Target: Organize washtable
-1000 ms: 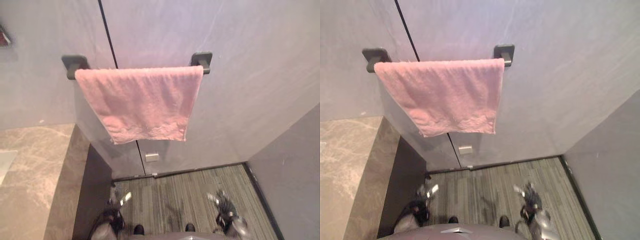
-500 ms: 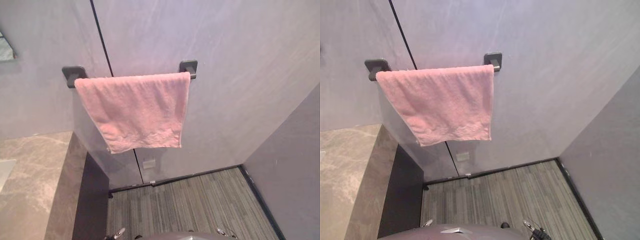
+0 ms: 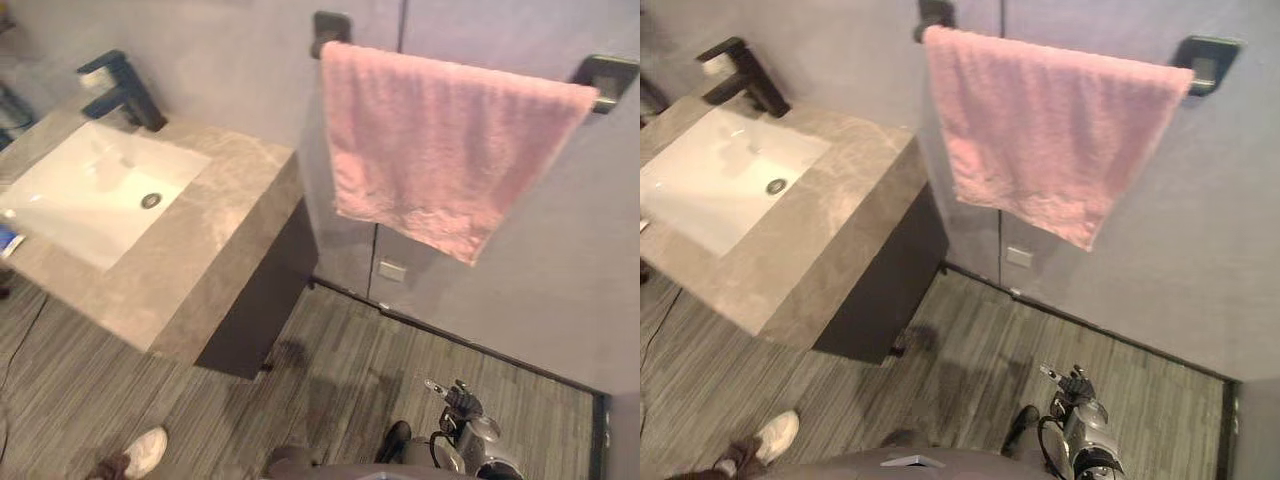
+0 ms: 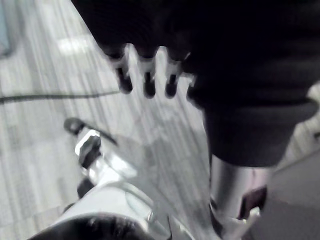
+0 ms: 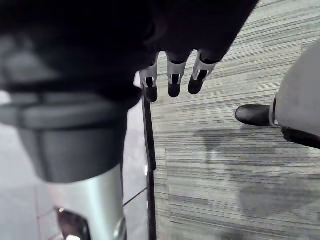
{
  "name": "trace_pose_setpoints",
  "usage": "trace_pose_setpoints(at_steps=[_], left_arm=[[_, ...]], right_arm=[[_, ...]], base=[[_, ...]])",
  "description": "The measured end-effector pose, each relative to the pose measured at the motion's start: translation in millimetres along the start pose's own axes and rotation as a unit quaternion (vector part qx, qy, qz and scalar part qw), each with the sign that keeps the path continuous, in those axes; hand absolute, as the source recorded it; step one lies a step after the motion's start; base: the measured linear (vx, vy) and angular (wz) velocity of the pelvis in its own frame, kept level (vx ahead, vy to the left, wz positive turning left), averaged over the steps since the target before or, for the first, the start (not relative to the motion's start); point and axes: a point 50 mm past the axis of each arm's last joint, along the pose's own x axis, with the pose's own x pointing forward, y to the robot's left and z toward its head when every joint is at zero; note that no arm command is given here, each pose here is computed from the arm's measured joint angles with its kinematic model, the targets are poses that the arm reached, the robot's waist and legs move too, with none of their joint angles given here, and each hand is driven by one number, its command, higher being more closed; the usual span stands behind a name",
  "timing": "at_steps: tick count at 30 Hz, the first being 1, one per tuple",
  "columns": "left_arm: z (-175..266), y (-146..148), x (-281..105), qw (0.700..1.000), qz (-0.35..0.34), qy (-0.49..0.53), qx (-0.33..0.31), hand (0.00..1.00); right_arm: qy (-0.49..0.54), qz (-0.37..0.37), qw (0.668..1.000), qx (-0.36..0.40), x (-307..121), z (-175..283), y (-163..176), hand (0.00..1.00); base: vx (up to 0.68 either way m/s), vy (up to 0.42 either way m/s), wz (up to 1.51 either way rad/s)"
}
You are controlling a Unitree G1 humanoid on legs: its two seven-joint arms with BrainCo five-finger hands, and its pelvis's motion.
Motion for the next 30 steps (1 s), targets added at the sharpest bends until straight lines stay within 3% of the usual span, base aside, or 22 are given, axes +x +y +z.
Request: trace_pose_setpoints(at_steps=[11, 16, 18, 23, 30], left_arm=[[64.9, -33.2, 2.0, 0.979, -0.062, -0.116, 0.156, 0.0], [69.6, -37.7, 2.1, 0.977, -0.065, -0.122, 0.163, 0.0], [62.1, -23.1, 3.5, 0.979, -0.041, -0.107, 0.17, 0.0], [35.9, 7.6, 4.0, 0.986, 0.006, -0.054, 0.157, 0.0], [20.7, 2.1, 2.8, 0.991, 0.004, -0.029, 0.13, 0.0]], right_arm=[[0.024, 0.043, 0.997, -0.067, -0.7, -9.6, 16.6, 0.0], [0.065, 0.018, 0.995, -0.073, -10.3, -39.4, -4.2, 0.0], [0.065, 0.025, 0.995, -0.074, -10.4, -39.6, -2.6, 0.0], [0.031, 0.046, 0.993, -0.101, -1.6, -13.3, 13.8, 0.0], [0.004, 0.063, 0.98, -0.186, 3.3, 5.6, 19.3, 0.0]], base=[[-0.3, 0.206, 0.18], [0.22, -0.11, 1.06], [0.22, -0.234, 0.67], [0.02, -0.28, 0.15], [-0.15, -0.16, 0.52]])
